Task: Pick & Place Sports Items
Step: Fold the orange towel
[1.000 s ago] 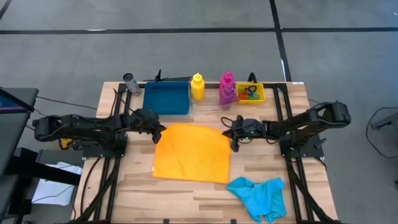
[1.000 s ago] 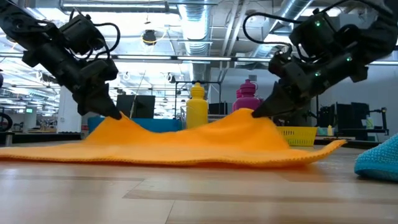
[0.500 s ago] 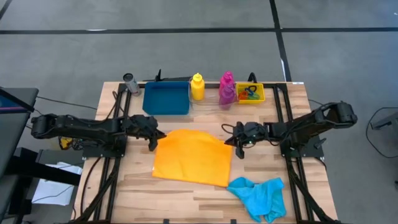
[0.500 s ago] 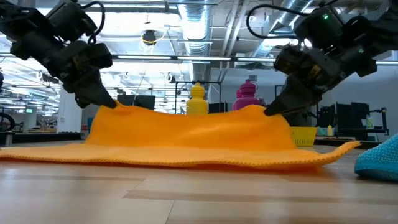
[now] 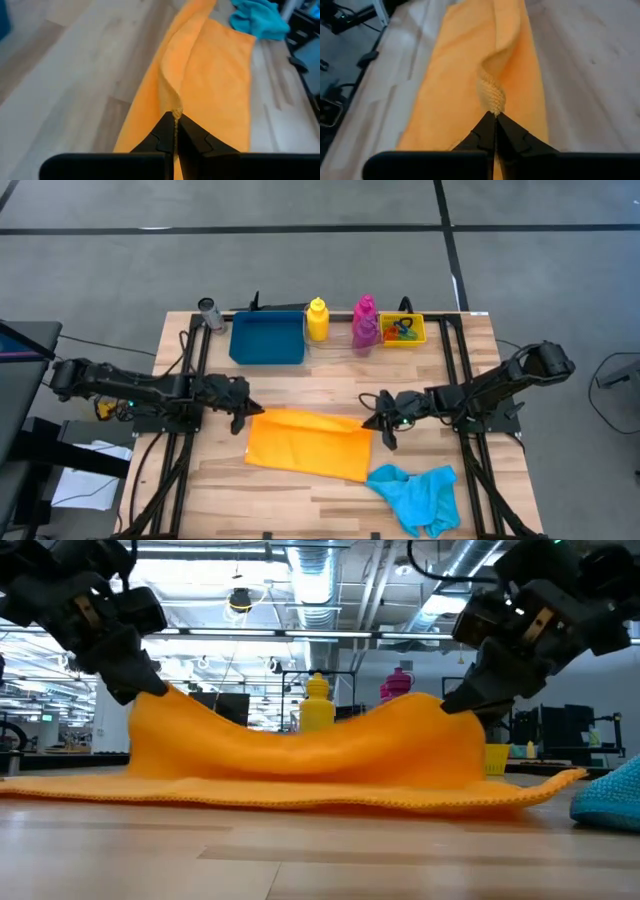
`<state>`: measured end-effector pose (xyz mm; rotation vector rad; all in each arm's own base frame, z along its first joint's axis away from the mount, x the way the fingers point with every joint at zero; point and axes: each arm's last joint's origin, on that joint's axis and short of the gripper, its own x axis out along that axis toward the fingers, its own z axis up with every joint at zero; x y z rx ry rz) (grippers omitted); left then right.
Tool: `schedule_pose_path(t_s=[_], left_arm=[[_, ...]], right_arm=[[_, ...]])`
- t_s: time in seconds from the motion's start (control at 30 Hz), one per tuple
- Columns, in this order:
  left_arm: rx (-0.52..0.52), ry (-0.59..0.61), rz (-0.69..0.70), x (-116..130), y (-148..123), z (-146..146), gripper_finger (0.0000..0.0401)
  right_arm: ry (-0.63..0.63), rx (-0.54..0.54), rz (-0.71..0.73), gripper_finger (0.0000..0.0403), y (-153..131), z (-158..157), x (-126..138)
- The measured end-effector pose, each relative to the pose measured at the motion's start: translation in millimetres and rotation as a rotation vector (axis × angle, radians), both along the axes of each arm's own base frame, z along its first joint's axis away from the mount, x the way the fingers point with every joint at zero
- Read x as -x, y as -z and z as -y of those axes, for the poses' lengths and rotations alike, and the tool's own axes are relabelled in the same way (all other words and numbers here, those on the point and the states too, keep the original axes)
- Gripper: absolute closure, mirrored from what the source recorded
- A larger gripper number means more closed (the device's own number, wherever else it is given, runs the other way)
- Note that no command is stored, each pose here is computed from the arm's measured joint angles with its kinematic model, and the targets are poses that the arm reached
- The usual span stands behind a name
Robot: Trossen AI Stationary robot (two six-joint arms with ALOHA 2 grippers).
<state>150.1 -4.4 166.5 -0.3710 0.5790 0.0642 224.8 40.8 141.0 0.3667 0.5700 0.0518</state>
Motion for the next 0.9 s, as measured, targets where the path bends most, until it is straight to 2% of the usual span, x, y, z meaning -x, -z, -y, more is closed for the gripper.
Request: schedule_pose_path(t_s=[0.3,0.57,0.73,0.9], left_arm=[[0.073,0.115,-0.009,2,0,20,0.0400],[0.073,0.177,-0.012,4,0,29,0.0400],[0.071,0.177,-0.012,4,0,29,0.0400],[0.069,0.178,-0.012,4,0,29,0.0400]], right_arm=[[-0.046,-0.033,0.107,0.0402,-9,-36,4],[-0.128,-0.067,0.202,0.0402,-26,-60,3],[-0.173,-0.038,0.214,0.0403,-37,-71,-2],[-0.199,-0.009,0.156,0.0403,-34,-81,-9]])
